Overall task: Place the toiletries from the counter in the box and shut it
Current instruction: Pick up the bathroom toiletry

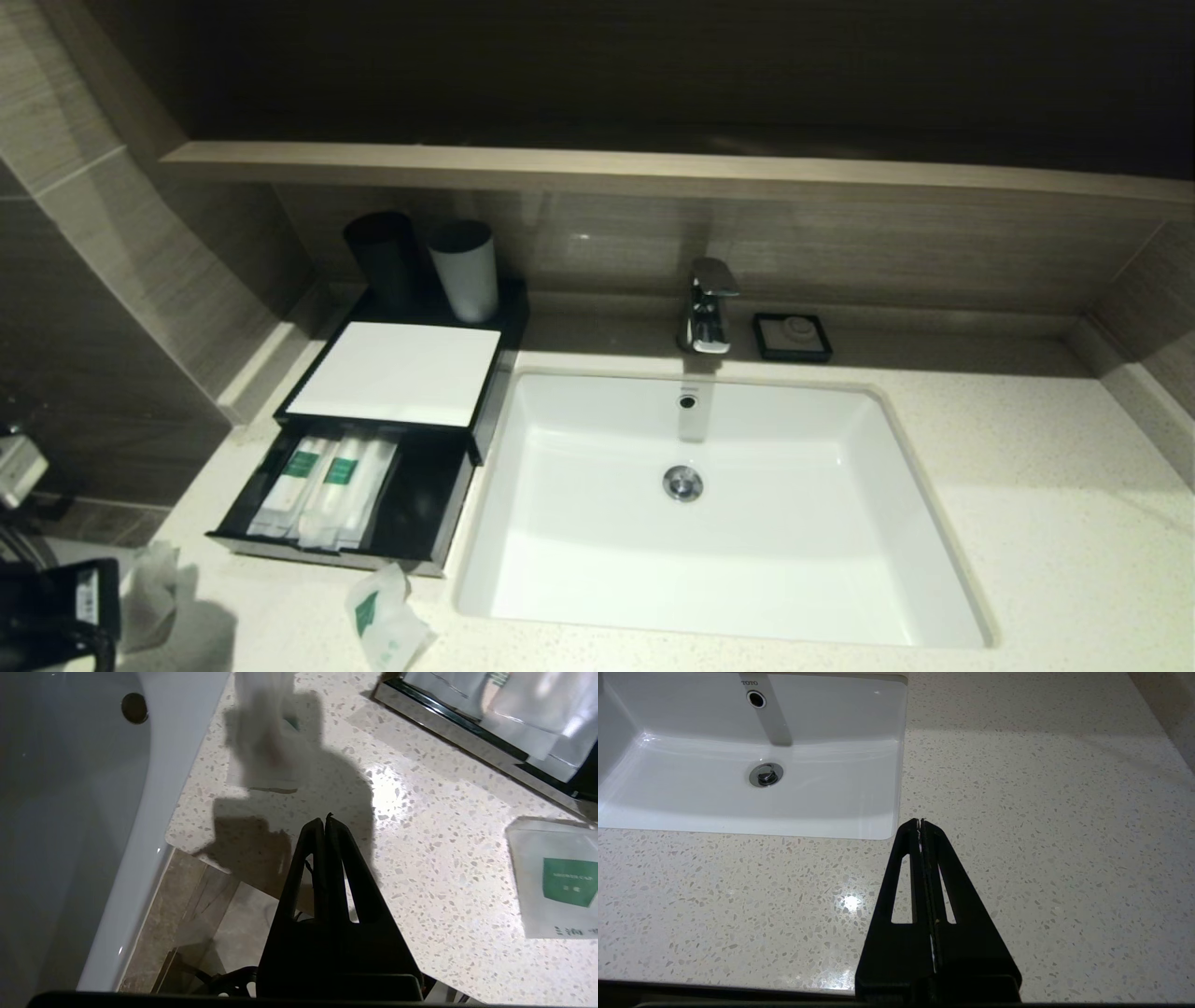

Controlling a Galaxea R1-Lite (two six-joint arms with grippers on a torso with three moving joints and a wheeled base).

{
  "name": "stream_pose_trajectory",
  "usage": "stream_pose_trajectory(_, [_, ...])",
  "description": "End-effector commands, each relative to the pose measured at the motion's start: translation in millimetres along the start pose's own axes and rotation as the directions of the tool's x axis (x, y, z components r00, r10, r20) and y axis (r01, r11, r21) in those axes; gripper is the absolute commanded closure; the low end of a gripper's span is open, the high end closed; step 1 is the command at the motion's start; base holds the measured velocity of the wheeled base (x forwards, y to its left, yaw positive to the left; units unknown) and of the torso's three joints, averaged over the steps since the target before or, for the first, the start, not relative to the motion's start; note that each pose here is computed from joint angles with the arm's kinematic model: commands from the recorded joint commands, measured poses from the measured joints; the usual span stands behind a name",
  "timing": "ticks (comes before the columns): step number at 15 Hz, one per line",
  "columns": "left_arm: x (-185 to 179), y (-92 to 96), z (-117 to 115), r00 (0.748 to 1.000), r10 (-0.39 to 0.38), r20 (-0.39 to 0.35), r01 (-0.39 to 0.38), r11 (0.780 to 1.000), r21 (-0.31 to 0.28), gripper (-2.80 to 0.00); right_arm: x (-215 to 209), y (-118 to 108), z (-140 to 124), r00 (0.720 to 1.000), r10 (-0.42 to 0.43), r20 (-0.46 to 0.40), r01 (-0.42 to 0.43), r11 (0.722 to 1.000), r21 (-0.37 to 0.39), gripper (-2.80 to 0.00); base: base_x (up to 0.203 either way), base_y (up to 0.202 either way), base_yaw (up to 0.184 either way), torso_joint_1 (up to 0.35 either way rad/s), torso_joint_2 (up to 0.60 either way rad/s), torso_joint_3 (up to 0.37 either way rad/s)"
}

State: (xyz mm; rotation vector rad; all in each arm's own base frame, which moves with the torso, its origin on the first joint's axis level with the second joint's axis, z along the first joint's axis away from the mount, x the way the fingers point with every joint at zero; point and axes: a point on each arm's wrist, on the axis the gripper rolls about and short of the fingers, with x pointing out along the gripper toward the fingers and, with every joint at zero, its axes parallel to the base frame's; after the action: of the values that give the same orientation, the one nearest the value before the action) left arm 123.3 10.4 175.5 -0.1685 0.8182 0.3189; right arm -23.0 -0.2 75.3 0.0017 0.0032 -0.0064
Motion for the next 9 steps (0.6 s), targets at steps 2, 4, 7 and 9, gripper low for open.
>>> stream_pose_trajectory(2, [7.0, 4.2, 3.2, 0.999, 0.035, -0.019, -0.036, 0.999, -0.031, 0.0, 0.1, 0.0, -0.1, 1.0, 0.0, -0.001, 0.0, 1.0, 0.0, 0.0, 0.0, 0.0, 0.0, 0.0, 0.0, 0.0])
stream_pose_trajectory(4, [9.9, 7.6, 3.5, 0.999, 0.039, -0.035, -0.041, 0.998, -0.051, 0.0, 0.1, 0.0, -0.1, 1.0, 0.0, -0.001, 0.0, 1.0, 0.0, 0.0, 0.0, 0.0, 0.0, 0.0, 0.0, 0.0])
stream_pose_trajectory(7, [14.5, 14.5, 5.3, 0.998, 0.027, -0.06, -0.033, 0.995, -0.094, 0.0, 0.1, 0.0, -0.1, 1.0, 0.0, -0.001, 0.0, 1.0, 0.0, 0.0, 0.0, 0.0, 0.0, 0.0, 0.0, 0.0])
stream_pose_trajectory(9, [20.7, 17.7, 8.1, 0.996, 0.032, -0.082, -0.041, 0.992, -0.115, 0.0, 0.1, 0.0, -0.1, 1.0, 0.0, -0.001, 0.0, 1.0, 0.0, 0.0, 0.0, 0.0, 0.0, 0.0, 0.0, 0.0])
